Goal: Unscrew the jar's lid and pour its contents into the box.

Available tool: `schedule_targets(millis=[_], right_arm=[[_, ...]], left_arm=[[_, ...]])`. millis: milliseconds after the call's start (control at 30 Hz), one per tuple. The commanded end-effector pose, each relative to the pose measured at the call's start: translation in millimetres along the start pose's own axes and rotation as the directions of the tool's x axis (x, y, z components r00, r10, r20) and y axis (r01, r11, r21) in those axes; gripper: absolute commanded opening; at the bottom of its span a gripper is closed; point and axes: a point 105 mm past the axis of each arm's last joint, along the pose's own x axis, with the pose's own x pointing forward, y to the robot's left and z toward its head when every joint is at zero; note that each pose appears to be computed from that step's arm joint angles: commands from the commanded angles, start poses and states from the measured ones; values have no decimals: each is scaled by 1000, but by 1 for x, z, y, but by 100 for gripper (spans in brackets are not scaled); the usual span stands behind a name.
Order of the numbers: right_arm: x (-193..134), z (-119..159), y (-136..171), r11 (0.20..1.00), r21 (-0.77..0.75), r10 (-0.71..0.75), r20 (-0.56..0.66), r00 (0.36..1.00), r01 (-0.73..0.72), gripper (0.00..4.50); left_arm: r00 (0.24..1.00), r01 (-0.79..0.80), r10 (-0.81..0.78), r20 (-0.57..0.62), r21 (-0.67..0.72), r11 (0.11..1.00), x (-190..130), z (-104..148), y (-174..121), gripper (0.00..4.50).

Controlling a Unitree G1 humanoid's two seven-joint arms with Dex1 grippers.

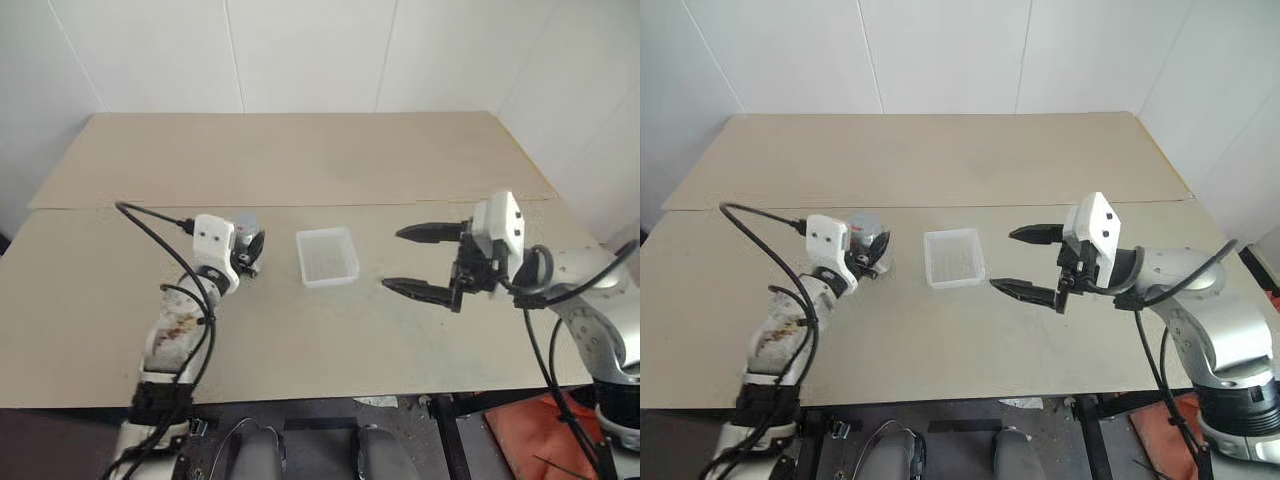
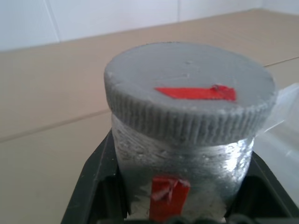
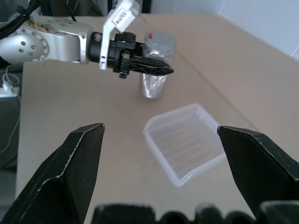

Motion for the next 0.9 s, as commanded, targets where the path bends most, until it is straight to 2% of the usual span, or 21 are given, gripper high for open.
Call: schedule_targets(millis=[33,133,333,600,900], right_arm=[[15,25,1,1000,3,10,111,994,-10,450],[41,36,-1,998,68,-15,166,986,4,450],[73,53,-1,993,113,1,193,981,-23,450],[88,63,1,991,105,68,154,986,-85,450],[106,59,4,988,96,106,128,986,-119,450]], left_arm=[[952,300,-301,60,37,953,-14,46,-14,195],[870,491,-493,19,70,869,-25,57,-15,195],[712,698,-702,16,98,710,-22,69,-33,195],[577,809,-816,29,119,576,-5,64,-64,195],[526,840,-850,20,143,523,2,65,-71,195]])
